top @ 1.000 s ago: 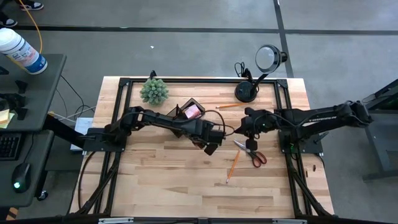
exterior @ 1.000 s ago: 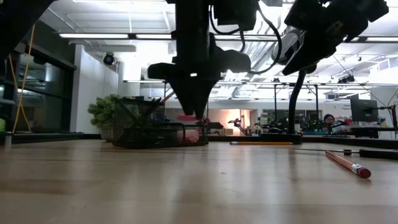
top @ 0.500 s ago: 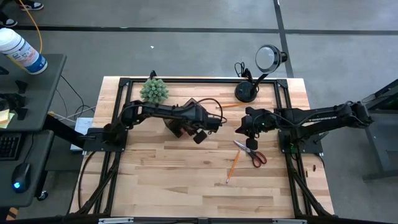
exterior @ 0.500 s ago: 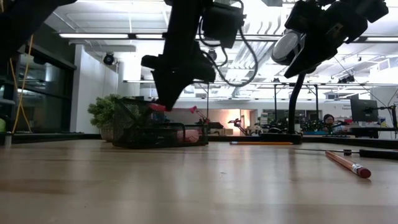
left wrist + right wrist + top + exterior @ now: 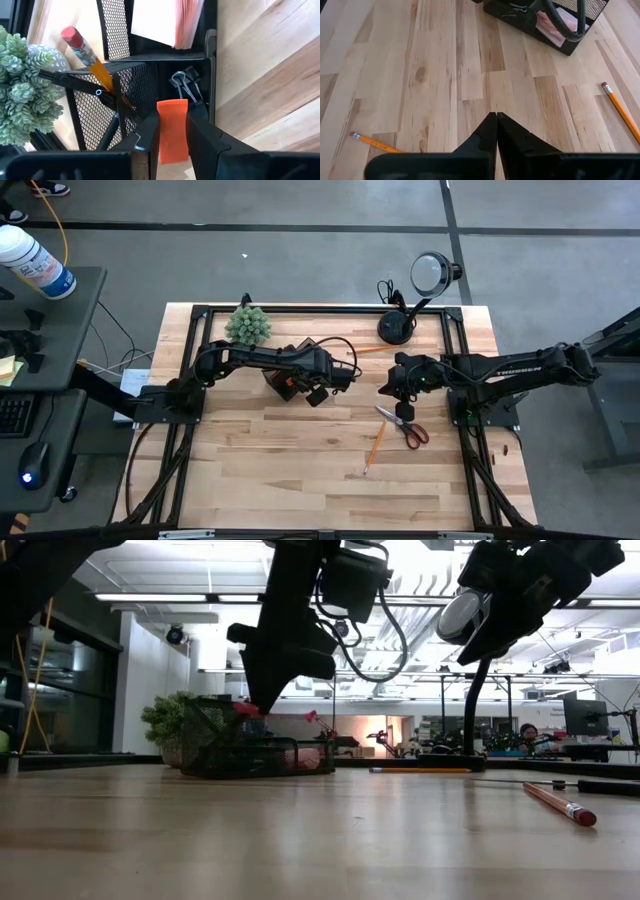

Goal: Pick and place office supplies into organizer
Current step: Put the orange eraser into the black desk organizer

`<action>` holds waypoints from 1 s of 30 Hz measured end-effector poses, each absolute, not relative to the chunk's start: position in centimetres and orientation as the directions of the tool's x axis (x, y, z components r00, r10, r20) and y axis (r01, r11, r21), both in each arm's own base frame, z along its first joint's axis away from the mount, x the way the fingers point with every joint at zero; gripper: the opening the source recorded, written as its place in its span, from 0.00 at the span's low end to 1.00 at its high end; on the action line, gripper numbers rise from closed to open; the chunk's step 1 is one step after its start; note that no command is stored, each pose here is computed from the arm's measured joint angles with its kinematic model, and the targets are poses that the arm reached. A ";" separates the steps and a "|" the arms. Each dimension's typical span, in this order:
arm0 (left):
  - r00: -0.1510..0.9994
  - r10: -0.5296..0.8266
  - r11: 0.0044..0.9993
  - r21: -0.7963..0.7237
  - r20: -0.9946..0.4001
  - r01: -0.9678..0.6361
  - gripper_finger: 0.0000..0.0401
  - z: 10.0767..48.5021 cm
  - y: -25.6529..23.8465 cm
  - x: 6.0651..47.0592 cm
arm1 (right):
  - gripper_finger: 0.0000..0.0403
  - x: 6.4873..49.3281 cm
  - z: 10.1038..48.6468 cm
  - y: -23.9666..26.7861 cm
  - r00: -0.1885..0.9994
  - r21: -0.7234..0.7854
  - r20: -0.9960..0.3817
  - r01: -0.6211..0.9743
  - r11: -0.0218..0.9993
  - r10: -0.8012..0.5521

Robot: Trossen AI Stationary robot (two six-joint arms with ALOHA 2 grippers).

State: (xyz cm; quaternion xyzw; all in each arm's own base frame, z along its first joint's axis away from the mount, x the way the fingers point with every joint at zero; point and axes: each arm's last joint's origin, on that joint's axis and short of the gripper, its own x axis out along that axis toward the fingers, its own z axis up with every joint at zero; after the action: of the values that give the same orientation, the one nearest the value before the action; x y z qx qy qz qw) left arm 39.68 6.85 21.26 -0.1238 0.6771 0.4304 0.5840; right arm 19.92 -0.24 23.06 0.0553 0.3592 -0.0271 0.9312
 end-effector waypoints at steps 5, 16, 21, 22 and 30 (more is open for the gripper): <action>-0.290 0.338 0.579 0.441 -0.895 -0.686 0.18 21.3 6.9 39.7 | 0.01 19.9 23.1 -0.2 0.741 0.084 -0.672 0.090 0.992 -0.011; -0.310 0.343 0.573 0.459 -0.887 -0.679 0.18 20.9 7.1 39.6 | 0.01 19.9 23.1 -0.2 0.741 0.083 -0.671 0.090 0.992 -0.011; -0.325 0.344 0.561 0.470 -0.881 -0.681 0.18 20.9 7.6 39.4 | 0.00 19.9 23.1 -0.2 0.741 0.083 -0.672 0.091 0.992 -0.011; -0.326 0.344 0.559 0.471 -0.880 -0.682 0.18 20.9 7.7 39.4 | 0.00 19.9 23.1 -0.2 0.741 0.083 -0.672 0.091 0.992 -0.011; -0.342 0.367 0.556 0.499 -0.865 -0.665 0.18 20.8 7.7 39.2 | 0.01 19.9 23.0 -0.2 0.740 0.083 -0.672 0.091 0.992 -0.012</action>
State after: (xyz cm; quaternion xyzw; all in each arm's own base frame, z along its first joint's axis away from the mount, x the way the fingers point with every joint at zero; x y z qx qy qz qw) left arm 39.21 7.66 20.78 -0.1097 0.6791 0.4580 0.5630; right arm 19.91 -0.23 23.02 0.0552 0.3595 -0.0275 0.9311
